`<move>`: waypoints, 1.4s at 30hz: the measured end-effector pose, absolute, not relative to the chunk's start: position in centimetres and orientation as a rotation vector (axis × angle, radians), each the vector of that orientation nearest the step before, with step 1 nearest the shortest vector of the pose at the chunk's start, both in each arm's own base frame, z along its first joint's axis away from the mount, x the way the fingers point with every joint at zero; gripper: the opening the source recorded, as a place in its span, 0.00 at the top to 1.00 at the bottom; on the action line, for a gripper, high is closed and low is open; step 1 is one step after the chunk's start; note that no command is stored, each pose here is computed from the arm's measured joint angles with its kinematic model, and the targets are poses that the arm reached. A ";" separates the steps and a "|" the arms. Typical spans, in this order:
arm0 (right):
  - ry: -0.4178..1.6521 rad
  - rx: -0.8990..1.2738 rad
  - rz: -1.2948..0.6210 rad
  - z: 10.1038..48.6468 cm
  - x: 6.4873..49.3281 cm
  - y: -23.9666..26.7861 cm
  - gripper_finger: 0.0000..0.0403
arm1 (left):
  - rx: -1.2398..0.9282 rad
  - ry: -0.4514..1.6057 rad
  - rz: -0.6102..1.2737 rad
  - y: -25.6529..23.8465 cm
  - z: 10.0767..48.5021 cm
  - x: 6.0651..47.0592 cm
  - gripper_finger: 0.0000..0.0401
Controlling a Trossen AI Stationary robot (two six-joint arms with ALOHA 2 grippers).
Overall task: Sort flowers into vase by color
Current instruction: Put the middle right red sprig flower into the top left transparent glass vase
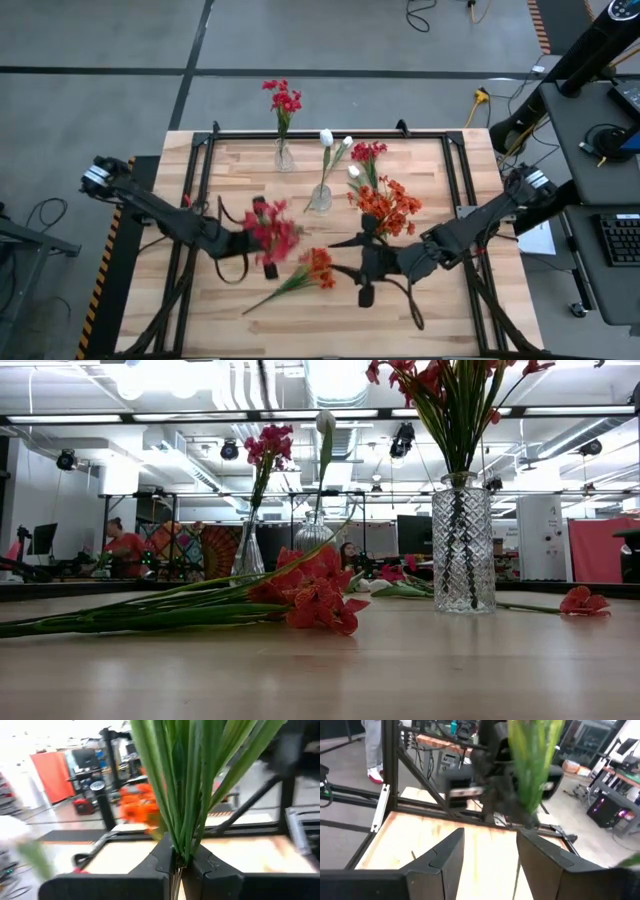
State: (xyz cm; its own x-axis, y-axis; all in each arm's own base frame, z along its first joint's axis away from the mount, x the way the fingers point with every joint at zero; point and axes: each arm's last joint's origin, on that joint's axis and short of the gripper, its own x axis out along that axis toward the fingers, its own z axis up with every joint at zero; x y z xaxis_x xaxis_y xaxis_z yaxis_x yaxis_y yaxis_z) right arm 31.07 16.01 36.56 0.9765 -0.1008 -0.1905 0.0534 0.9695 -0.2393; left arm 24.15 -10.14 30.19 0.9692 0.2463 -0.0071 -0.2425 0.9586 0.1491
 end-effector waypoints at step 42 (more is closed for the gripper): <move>0.375 -0.201 -0.271 38.3 28.5 8.7 0.58 | 0.120 0.219 0.463 16.8 33.6 18.7 1.00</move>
State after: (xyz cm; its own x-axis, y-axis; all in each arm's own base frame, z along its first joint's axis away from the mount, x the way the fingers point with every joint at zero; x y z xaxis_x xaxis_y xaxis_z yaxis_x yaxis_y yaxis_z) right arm 28.47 8.74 38.26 0.8951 -0.2966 -0.3328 0.2226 0.9442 -0.2427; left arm 18.66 16.82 33.65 0.8716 0.4551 -0.1823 -0.4294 0.8881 0.1639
